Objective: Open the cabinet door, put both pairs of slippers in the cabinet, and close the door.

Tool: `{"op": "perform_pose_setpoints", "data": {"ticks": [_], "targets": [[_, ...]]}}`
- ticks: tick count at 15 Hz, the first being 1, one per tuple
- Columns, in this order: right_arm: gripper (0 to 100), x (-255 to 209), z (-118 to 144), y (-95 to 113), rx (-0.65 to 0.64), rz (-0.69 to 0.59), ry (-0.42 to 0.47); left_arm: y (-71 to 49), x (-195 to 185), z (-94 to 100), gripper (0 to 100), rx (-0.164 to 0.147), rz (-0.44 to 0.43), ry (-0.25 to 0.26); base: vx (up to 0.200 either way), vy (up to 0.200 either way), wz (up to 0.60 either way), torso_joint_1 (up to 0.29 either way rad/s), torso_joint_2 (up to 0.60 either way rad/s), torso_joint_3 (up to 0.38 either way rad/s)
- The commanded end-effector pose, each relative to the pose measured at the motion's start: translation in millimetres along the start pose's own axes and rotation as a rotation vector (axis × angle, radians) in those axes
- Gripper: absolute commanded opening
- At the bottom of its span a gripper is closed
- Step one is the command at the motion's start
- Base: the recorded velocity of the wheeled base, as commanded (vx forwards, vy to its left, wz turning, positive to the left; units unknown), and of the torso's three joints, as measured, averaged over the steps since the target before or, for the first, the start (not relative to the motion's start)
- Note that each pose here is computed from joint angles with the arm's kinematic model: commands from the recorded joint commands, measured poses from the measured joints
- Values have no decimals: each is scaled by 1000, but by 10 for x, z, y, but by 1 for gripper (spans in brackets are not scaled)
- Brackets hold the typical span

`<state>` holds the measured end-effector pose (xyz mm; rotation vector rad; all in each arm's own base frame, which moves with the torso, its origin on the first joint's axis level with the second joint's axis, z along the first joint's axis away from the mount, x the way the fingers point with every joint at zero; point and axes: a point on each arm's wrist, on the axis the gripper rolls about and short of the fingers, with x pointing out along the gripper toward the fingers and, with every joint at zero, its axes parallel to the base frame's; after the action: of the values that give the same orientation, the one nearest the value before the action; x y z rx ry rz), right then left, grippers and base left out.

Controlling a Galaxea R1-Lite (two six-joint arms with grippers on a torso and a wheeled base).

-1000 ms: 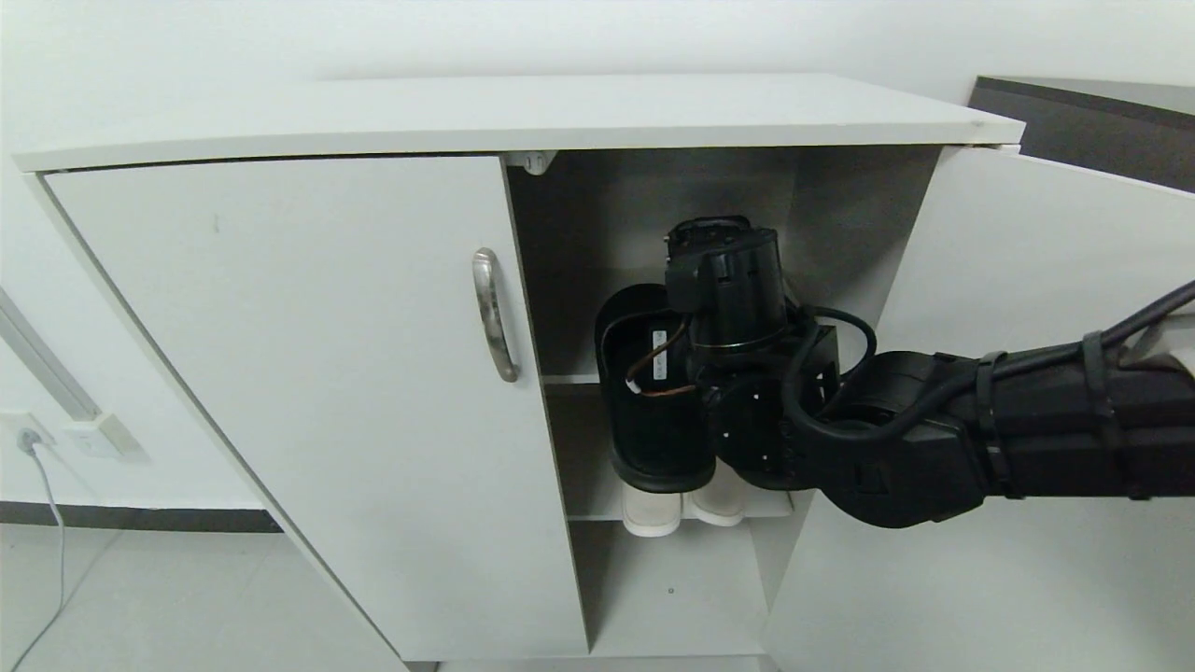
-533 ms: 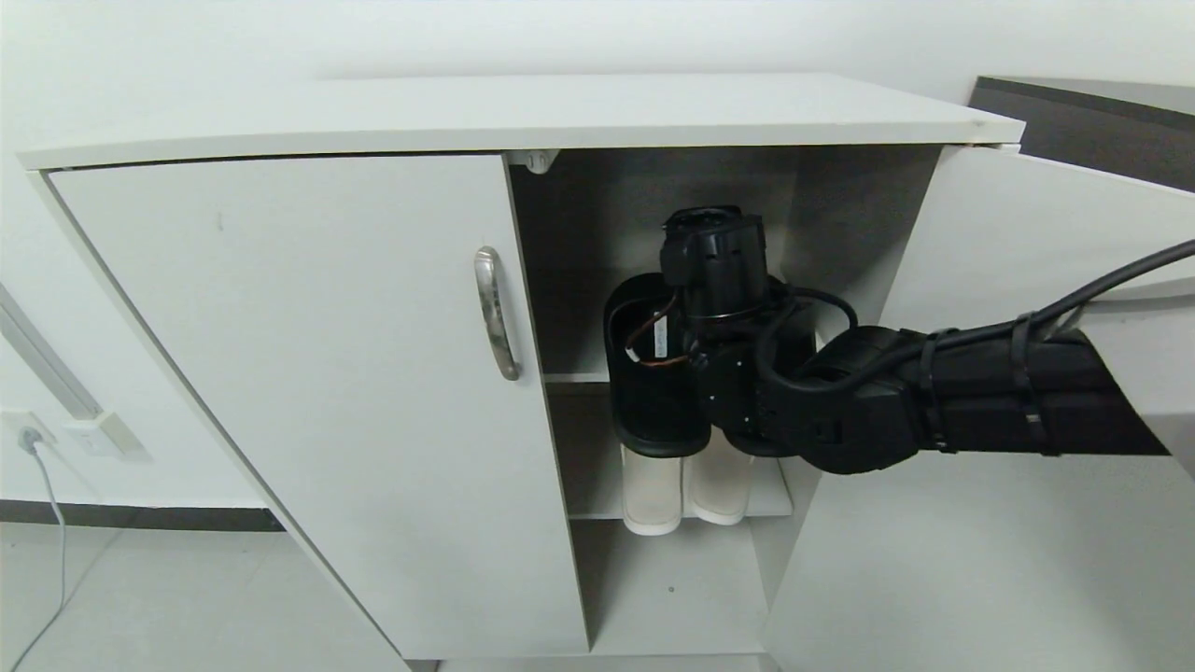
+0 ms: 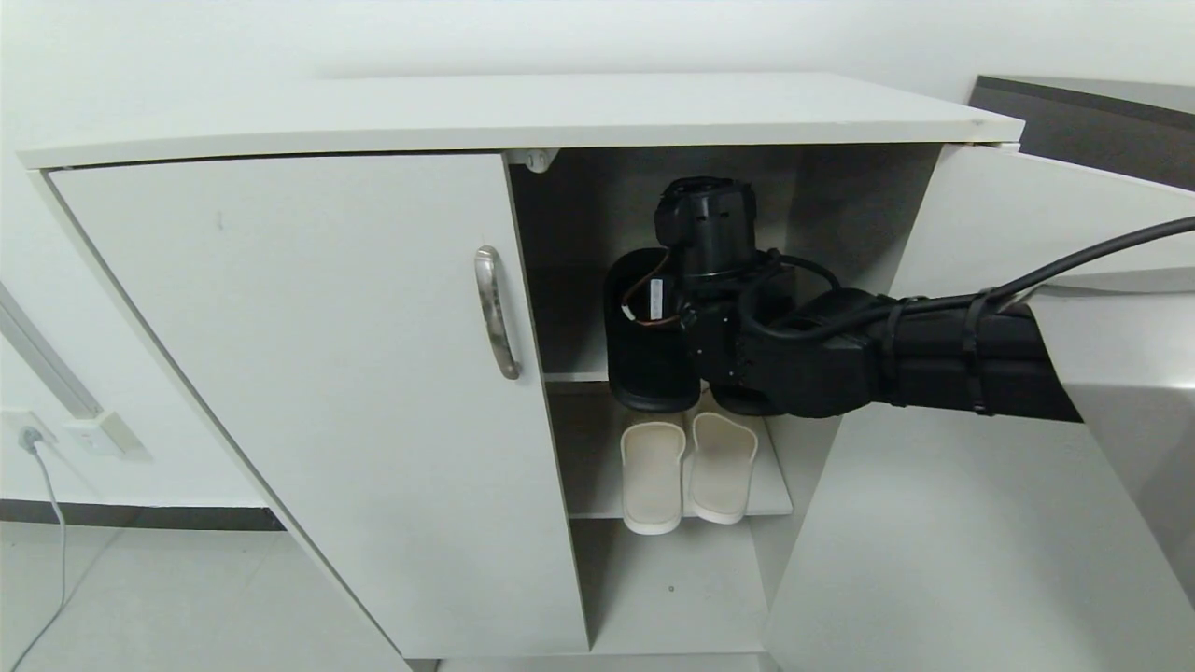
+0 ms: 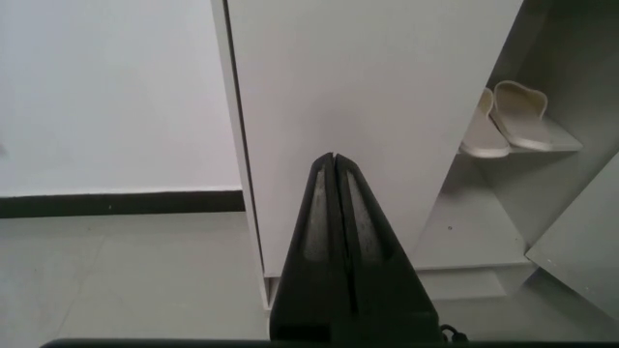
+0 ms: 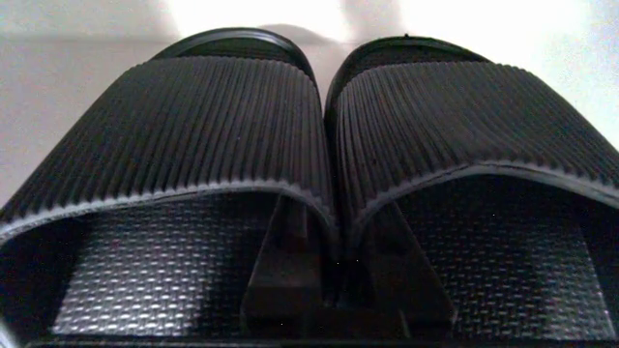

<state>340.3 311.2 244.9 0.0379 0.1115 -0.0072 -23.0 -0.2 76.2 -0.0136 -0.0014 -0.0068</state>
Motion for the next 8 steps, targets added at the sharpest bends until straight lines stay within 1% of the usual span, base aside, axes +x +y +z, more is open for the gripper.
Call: {"op": "perform_pose_setpoints", "data": {"ticks": [1, 8], "targets": [[0, 102, -34, 33, 1, -8, -7, 0, 1, 0, 0, 0, -1, 2, 0, 0, 0, 0, 0, 0], [0, 162, -71, 35, -14, -16, -5, 0, 1, 0, 0, 0, 1, 1, 0, 0, 0, 0, 0, 0]]}}
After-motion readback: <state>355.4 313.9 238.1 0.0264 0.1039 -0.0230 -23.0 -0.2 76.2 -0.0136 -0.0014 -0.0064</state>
